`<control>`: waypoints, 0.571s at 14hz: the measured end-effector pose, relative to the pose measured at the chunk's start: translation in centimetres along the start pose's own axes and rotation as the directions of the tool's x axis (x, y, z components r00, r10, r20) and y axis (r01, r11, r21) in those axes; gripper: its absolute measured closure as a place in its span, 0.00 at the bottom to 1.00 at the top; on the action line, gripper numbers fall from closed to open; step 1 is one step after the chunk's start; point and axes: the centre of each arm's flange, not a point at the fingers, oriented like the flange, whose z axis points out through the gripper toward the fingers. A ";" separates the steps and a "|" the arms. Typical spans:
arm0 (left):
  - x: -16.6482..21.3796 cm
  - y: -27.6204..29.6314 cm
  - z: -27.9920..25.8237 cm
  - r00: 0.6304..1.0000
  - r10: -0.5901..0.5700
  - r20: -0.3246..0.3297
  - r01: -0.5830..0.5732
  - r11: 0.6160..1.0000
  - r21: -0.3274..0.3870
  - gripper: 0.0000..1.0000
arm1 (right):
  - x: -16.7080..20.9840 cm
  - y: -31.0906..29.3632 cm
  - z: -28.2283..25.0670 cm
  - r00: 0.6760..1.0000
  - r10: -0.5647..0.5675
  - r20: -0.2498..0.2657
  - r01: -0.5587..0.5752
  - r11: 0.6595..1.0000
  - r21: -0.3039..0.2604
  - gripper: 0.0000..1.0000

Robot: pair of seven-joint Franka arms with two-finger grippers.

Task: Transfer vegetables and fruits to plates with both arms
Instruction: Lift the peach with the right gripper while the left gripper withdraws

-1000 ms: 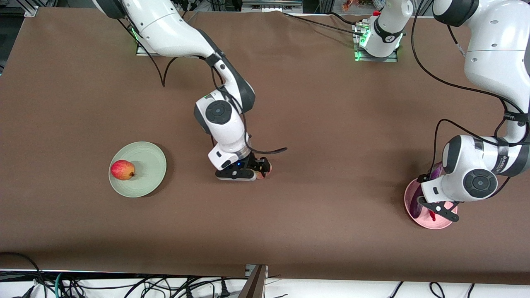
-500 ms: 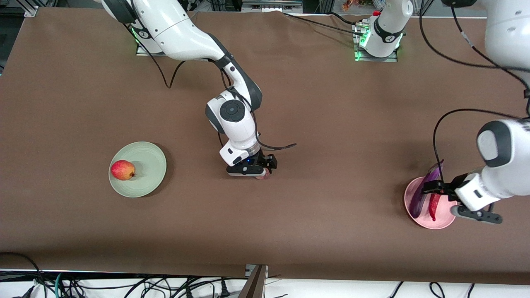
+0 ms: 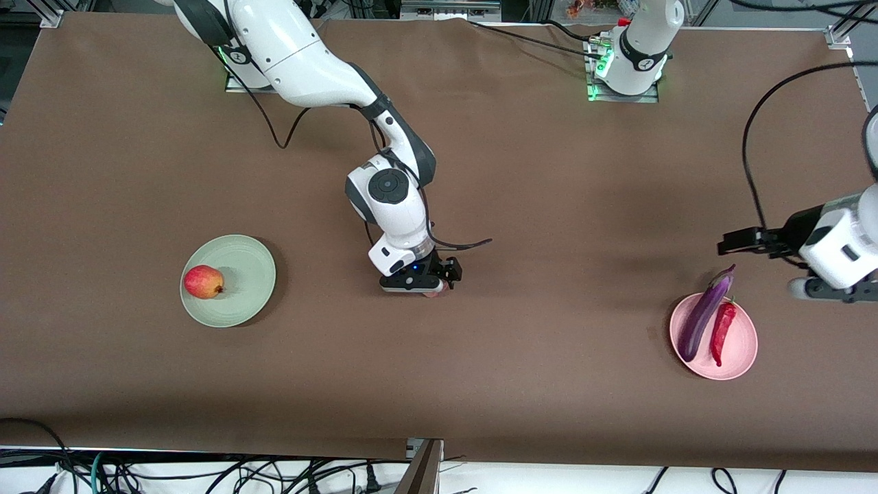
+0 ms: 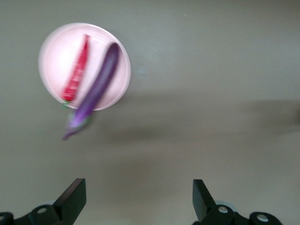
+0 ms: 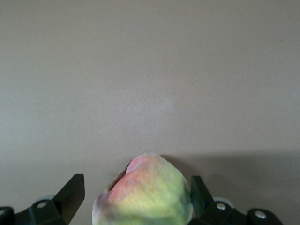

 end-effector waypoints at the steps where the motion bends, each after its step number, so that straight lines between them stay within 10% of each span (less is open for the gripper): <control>1: -0.1 0.3 -1.1 1.000 0.010 -0.022 -0.009 1.000 0.029 0.00 | 0.0 0.0 0.1 1.000 -0.001 -0.003 0.001 1.000 0.001 0.00; 5: -0.6 2.3 -5.7 0.995 0.022 -0.102 -0.018 0.999 0.040 0.00 | 0.0 0.2 0.5 1.000 0.000 -0.009 0.000 1.000 0.003 0.00; 8: -2.5 0.0 -6.3 0.995 -0.036 -0.088 0.029 0.996 -0.080 0.00 | 0.0 0.3 0.7 1.000 0.000 -0.018 0.000 1.000 0.010 0.04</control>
